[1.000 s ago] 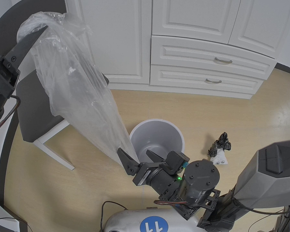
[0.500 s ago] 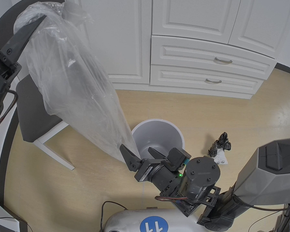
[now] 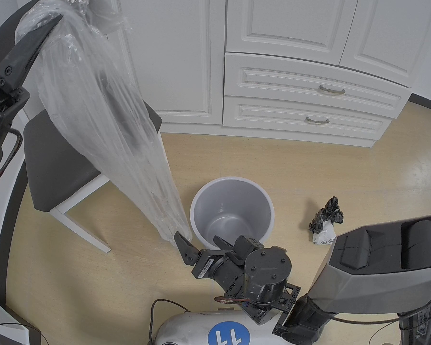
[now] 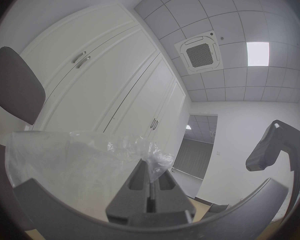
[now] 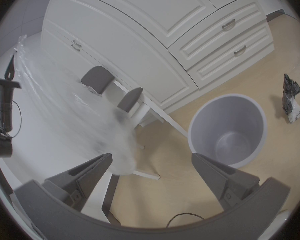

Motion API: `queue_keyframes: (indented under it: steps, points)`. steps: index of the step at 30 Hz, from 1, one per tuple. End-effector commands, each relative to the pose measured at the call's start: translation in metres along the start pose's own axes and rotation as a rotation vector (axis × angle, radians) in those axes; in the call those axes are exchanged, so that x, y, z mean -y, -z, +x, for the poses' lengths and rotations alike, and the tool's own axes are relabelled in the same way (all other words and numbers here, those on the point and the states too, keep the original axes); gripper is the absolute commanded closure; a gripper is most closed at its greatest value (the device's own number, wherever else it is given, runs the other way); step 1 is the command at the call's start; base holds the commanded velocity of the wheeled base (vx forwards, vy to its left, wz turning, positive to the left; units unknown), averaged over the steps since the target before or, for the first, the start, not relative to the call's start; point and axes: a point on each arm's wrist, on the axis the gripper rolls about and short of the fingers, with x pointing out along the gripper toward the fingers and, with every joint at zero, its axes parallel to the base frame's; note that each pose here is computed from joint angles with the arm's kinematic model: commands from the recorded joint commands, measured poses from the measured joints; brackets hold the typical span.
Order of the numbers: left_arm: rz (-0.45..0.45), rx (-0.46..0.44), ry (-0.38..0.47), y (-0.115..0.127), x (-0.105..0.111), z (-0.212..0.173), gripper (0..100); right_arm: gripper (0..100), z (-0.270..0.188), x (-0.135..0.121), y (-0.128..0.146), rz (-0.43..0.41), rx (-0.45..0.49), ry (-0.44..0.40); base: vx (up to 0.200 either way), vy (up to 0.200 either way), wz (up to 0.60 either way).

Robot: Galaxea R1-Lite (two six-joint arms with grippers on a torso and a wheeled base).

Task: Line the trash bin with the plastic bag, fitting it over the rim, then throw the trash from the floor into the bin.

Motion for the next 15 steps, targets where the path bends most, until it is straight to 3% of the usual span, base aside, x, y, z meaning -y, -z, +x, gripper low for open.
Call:
queue_keyframes:
  steps: [1, 8, 15]
  points:
    - [-0.002, -0.003, -0.001, 0.001, 0.0, 0.0, 100, 0, 0.002, 0.0, -0.002, -0.001, 0.027, 0.0, 0.0, 0.0, 0.0]
    - [-0.005, -0.007, -0.002, 0.002, 0.0, 0.0, 100, 0, -0.002, -0.016, -0.037, -0.012, 0.122, -0.019, 0.0, 0.0, 0.0]
    - [-0.012, -0.006, 0.008, 0.003, 0.001, 0.001, 100, 0, 0.0, -0.015, -0.035, -0.02, 0.133, -0.004, 0.0, 0.0, 0.0]
